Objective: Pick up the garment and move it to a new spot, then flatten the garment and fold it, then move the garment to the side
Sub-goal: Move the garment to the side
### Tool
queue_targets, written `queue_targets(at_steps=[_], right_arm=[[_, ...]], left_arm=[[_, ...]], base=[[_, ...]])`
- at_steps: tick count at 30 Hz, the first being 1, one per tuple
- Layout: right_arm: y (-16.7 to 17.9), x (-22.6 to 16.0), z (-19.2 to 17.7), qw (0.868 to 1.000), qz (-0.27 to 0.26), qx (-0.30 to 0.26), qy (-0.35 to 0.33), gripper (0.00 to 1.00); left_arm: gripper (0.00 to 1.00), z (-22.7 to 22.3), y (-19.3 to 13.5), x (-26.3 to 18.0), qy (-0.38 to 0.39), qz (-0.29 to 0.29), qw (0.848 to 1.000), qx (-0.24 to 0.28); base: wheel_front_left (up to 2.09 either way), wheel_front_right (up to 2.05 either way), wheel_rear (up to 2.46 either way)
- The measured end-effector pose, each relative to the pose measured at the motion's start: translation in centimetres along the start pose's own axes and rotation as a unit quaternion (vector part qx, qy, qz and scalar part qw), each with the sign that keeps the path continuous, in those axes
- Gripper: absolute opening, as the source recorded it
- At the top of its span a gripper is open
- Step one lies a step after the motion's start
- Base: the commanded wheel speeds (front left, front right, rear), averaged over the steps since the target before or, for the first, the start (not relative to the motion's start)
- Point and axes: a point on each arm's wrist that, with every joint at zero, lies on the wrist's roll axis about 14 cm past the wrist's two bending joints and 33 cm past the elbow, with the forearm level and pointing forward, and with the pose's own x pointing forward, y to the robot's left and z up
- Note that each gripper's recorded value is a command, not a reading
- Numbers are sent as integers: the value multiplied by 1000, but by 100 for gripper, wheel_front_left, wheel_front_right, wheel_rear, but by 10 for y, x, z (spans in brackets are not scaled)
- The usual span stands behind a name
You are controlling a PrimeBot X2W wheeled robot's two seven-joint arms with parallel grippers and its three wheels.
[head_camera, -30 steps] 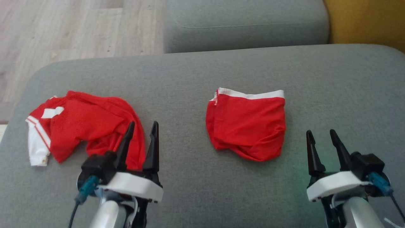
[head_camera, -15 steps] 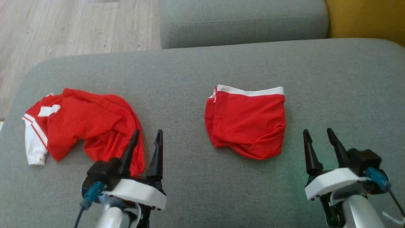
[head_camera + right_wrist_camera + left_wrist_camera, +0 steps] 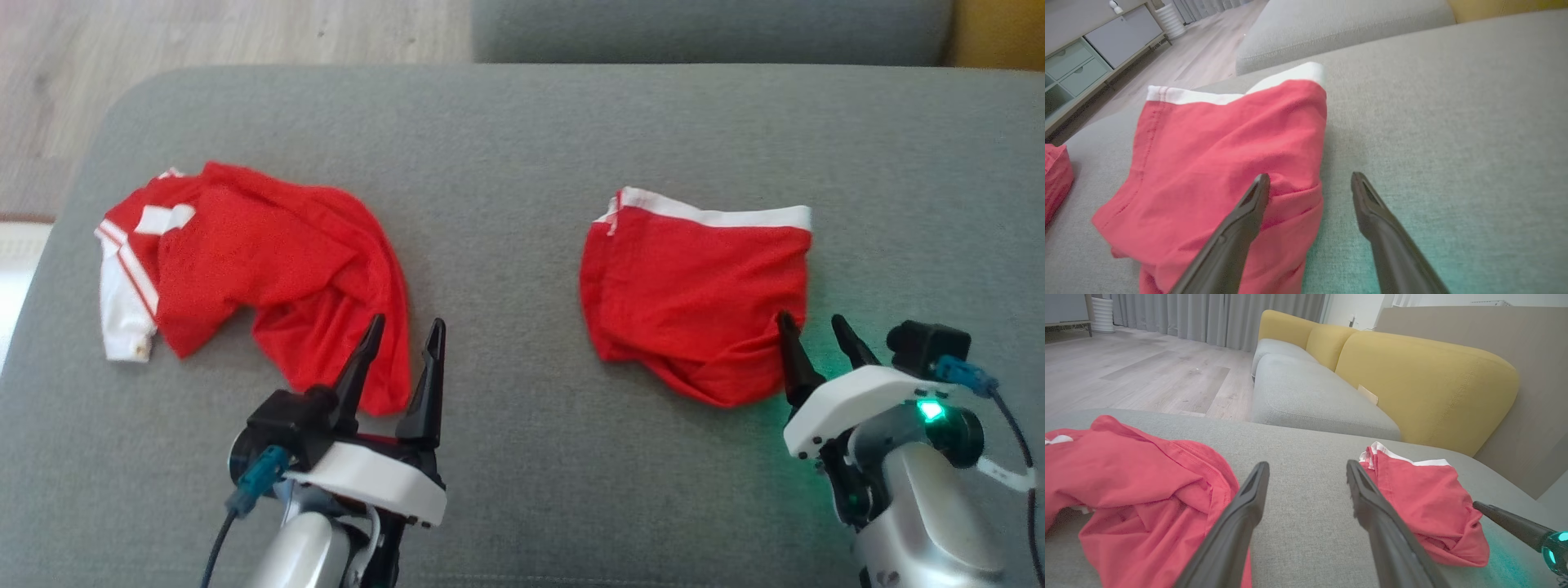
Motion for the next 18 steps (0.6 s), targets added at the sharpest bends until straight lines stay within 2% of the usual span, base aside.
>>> queue_targets(at_steps=[7,12,13,14,15,18], right_arm=[[7,20,-27,997,5,42,60,100],[14,29,-28,997,14,36,69,100],[15,30,-28,997,16,29,71,89],[17,31,-29,997,19,19,74,34],[18,31,-30,997,22,-2,77,0],[18,30,-29,996,26,-42,76,0]], left_arm=[[100,1,12,2,-1,16,1000,4],[100,2,15,4,-2,19,1000,5],[100,2,15,4,-1,19,1000,5],[100,2,14,4,-1,19,1000,5],[100,1,13,5,-1,17,1000,5],[100,2,10,6,-2,12,1000,4]], base=[[0,0,0],[0,0,0],[0,0,0],[0,0,0],[0,0,0],[0,0,0]])
